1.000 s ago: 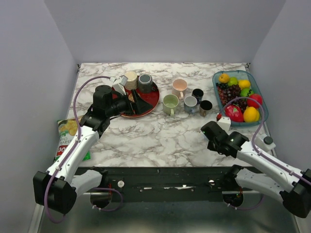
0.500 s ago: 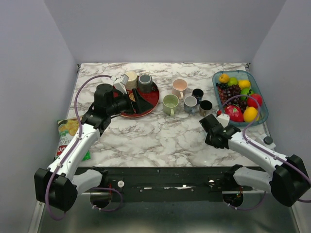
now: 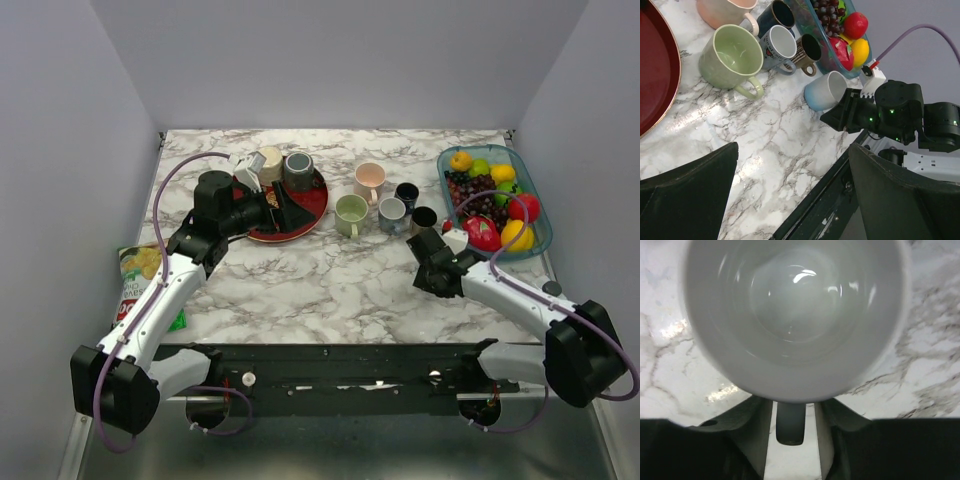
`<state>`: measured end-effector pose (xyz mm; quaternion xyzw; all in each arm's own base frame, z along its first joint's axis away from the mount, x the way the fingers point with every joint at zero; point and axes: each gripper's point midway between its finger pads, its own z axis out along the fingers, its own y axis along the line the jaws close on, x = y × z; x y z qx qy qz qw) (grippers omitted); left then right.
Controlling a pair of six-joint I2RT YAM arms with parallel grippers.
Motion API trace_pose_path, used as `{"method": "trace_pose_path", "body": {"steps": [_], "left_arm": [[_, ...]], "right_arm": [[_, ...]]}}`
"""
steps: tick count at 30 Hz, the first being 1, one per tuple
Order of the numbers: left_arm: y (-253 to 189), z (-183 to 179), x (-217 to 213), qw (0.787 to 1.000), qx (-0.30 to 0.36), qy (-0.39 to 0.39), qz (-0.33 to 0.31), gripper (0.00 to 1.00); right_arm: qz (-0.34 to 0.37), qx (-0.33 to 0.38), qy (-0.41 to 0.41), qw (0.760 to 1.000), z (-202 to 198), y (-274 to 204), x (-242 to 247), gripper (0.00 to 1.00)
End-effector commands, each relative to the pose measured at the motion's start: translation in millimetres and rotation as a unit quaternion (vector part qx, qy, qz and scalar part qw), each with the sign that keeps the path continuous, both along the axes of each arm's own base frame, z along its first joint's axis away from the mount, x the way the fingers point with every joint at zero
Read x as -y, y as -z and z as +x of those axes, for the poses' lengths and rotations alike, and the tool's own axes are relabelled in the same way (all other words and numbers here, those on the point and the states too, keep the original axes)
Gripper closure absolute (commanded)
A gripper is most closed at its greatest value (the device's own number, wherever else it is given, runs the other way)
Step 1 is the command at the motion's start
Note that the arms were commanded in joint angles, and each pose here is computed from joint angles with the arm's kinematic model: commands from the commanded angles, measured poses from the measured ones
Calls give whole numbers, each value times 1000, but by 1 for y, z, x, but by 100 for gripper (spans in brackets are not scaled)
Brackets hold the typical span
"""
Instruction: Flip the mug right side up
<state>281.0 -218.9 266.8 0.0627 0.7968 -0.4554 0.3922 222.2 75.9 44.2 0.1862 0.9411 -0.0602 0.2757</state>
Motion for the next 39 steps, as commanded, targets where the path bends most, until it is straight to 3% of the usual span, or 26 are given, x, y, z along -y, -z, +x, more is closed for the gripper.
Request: {"method": "trace_pose_path", "body": {"steps": [1, 5, 10, 12, 18, 26, 32, 34, 35, 36, 39], "left_arm": [[-5, 4, -3, 1000, 10, -8, 12, 1], [-3, 7, -5, 1000, 7, -17, 21, 1], [2, 21, -14, 998, 2, -53, 45, 1], [3, 33, -20, 995, 2, -82, 58, 1], [3, 67, -30, 986, 5, -151, 70, 1], [19, 118, -60, 951, -8, -300, 79, 1], [38, 146, -44, 926, -40, -361, 107, 1], [26, 160, -33, 918, -34, -381, 107, 1], [51, 166, -29, 911, -61, -385, 136, 1], [37, 179, -26, 903, -53, -406, 127, 1], [60, 200, -14, 887, -77, -428, 156, 1]], "right_arm": [[19, 24, 5, 1000, 13, -9, -7, 43], [33, 45, -5, 998, 15, -25, -10, 23], [57, 92, -18, 994, 21, -60, -14, 11], [67, 115, -31, 991, 20, -79, -14, 1], [100, 190, -69, 974, 23, -136, -20, 0], [147, 272, -102, 945, 17, -188, -26, 0], [155, 278, -105, 942, 16, -193, -28, 0], [157, 278, -103, 942, 16, -192, -28, 0], [156, 276, -104, 943, 16, -190, -28, 0], [157, 277, -102, 942, 16, -190, -27, 0], [157, 278, -98, 942, 13, -186, -25, 0]]}}
